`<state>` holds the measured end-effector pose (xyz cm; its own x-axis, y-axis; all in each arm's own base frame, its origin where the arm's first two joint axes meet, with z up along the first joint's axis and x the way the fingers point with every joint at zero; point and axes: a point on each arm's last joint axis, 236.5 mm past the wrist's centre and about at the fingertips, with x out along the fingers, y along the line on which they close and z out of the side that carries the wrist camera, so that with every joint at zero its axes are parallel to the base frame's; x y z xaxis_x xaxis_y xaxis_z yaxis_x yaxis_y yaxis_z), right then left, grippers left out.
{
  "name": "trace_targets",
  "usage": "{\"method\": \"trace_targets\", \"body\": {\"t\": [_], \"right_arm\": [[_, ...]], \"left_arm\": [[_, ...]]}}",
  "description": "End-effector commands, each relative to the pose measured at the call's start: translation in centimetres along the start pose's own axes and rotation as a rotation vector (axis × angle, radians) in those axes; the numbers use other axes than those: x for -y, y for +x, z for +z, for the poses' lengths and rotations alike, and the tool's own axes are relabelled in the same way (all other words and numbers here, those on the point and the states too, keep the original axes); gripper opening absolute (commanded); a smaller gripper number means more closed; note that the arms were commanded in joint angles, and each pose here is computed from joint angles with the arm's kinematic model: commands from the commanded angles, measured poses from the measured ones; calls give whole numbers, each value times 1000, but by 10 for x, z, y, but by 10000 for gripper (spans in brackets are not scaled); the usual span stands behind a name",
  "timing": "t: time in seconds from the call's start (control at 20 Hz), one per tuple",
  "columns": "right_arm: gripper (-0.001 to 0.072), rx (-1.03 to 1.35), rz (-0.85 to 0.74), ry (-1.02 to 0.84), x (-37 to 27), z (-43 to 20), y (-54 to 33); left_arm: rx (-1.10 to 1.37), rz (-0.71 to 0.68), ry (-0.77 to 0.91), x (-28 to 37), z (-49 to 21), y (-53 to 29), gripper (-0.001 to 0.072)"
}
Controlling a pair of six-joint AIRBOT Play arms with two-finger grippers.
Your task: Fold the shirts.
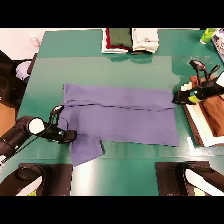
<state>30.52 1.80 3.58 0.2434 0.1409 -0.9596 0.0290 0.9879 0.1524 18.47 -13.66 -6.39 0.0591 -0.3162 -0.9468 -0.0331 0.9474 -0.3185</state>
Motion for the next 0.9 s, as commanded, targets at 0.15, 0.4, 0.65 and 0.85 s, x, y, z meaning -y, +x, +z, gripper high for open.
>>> {"method": "trace_targets", "body": {"t": [0.15,0.4,0.65,0.85], "right_arm": [[557,-250,-61,215,56,-117,30],[550,-386,78,365,38,-170,73],[498,-460,69,291,24,-176,90],[171,-425,57,213,17,-164,86]], "left_arm": [[15,-9,52,7,6,-11,27],[18,-10,52,7,7,-11,27],[6,-8,51,7,4,-11,27],[-16,-1,83,5,-1,-11,27]]}}
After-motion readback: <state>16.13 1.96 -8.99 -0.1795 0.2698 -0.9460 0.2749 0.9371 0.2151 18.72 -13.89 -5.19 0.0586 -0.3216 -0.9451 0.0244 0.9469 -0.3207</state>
